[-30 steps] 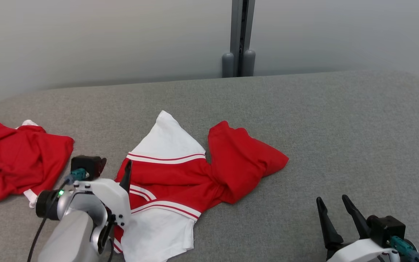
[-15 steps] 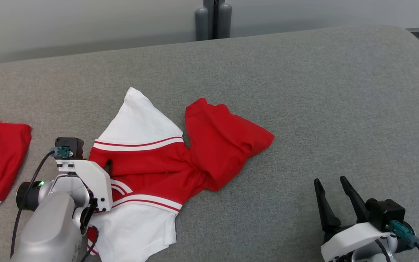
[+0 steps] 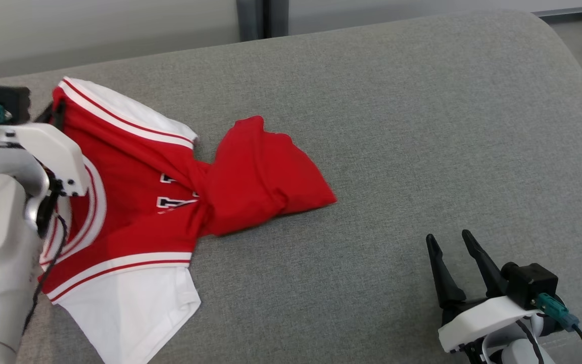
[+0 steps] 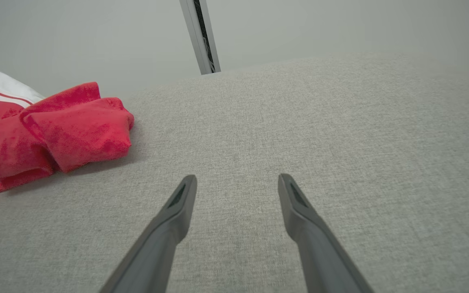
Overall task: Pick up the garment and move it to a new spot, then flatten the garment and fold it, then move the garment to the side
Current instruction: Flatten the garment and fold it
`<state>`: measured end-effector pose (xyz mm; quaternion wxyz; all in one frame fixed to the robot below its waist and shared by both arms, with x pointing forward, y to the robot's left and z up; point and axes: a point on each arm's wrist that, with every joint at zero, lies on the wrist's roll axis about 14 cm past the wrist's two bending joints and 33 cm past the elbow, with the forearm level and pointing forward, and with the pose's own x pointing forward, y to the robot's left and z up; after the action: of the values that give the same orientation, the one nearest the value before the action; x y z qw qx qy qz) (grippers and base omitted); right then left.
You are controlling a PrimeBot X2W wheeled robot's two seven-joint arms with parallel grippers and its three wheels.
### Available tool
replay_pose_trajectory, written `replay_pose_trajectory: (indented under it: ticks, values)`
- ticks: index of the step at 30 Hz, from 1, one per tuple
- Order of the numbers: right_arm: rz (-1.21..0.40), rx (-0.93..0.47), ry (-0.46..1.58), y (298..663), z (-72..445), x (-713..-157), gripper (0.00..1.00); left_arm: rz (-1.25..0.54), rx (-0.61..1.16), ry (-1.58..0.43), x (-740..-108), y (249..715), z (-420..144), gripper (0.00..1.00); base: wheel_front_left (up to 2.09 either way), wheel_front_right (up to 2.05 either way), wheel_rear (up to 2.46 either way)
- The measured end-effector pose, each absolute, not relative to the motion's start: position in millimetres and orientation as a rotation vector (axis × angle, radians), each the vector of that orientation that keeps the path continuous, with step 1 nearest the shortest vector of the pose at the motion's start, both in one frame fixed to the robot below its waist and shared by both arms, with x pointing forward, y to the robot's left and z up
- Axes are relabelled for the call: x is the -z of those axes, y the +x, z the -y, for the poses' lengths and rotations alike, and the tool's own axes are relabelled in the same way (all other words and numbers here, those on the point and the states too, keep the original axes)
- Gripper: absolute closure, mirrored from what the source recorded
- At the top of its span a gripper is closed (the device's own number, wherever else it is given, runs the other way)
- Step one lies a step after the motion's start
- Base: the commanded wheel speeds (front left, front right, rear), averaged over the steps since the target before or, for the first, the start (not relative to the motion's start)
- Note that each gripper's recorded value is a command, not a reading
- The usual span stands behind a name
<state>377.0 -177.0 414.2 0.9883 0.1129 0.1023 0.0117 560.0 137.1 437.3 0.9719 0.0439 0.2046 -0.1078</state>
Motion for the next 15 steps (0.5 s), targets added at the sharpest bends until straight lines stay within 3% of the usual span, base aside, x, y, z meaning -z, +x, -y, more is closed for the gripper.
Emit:
replay_pose_trajectory:
  ticks: [6, 8, 11, 15]
  values:
    - [-0.216, 0.018, 0.231, 371.4, 189.5, -410.5, 0.0, -0.26, 0.197, 0.112, -476.7, 594.6, -148.1, 1.0, 0.0, 0.0, 0.0]
    - [-0.219, 0.027, 0.237, 370.4, 191.5, -409.4, 0.0, -0.213, 0.175, 0.115, -480.8, 599.3, -153.6, 0.0, 0.0, 0.0, 0.0]
    - [-0.219, 0.032, 0.237, 370.5, 193.0, -409.2, 0.0, -0.129, 0.139, 0.099, -489.8, 602.3, -158.4, 0.0, 0.0, 0.0, 0.0]
    - [-0.201, 0.021, 0.24, 373.3, 190.0, -414.7, 0.0, -0.191, 0.127, 0.055, -458.4, 574.7, -155.4, 0.0, 0.0, 0.0, 0.0]
